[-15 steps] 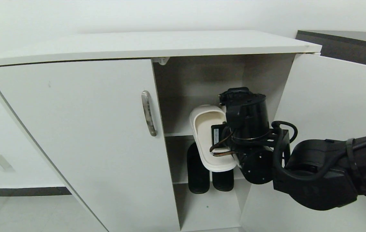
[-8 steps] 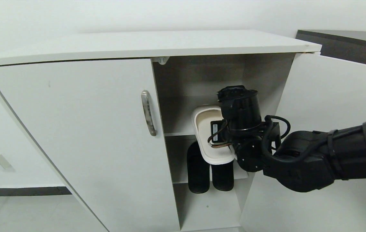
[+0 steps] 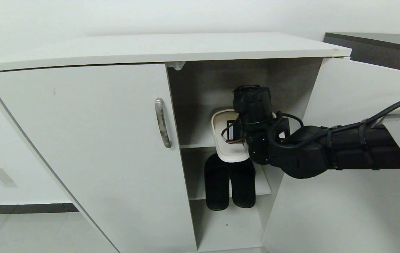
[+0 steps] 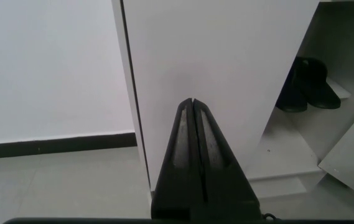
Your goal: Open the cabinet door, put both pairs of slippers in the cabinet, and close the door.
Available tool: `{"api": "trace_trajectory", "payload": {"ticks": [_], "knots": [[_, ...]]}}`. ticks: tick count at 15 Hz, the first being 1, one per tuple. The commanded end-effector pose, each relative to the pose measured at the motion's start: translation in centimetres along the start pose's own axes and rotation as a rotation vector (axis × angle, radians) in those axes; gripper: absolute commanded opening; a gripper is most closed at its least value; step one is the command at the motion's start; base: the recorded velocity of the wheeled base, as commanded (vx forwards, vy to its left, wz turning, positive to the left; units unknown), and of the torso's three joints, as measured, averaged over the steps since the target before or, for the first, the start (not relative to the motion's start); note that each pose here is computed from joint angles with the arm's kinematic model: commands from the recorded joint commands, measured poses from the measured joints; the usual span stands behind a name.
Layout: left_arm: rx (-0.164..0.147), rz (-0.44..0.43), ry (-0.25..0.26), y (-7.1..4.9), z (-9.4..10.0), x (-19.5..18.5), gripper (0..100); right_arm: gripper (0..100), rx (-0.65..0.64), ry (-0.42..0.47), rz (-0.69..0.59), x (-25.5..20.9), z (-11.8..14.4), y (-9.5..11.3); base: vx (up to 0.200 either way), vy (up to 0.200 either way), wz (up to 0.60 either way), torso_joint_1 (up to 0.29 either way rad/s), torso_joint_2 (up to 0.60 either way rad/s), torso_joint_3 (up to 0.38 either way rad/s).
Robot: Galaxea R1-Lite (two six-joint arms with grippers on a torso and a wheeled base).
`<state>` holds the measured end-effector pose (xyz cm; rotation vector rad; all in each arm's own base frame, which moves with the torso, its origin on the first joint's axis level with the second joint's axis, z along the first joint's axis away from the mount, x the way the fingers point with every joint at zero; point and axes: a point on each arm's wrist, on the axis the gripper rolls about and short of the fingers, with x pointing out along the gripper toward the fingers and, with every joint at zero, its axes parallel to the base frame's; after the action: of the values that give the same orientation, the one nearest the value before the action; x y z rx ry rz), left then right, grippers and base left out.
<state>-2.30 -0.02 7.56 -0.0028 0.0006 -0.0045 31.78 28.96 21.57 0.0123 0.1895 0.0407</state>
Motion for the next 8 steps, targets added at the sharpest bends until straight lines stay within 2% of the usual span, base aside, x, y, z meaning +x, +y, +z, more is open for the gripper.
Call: {"api": "trace_trajectory", "payload": {"ticks": [1, 5, 8], "knots": [[0.0, 0.0, 0.001, 0.0, 0.0, 0.0, 0, 0, 0.003, 0.002, -0.011, 1.5, -0.1, 0.3, 0.0, 0.0, 0.0, 0.0, 0.0, 0.0], [0.0, 0.0, 0.001, 0.0, 0.0, 0.0, 0, 0, 0.025, -0.018, -0.037, 3.6, 0.0, 0.2, 0.0, 0.0, 0.0, 0.0, 0.0, 0.0], [0.001, 0.0, 0.001, 0.0, 0.0, 0.0, 0, 0, 0.044, -0.047, -0.034, 3.5, 1.0, 0.3, 0.0, 0.0, 0.0, 0.0, 0.0, 0.0]]}}
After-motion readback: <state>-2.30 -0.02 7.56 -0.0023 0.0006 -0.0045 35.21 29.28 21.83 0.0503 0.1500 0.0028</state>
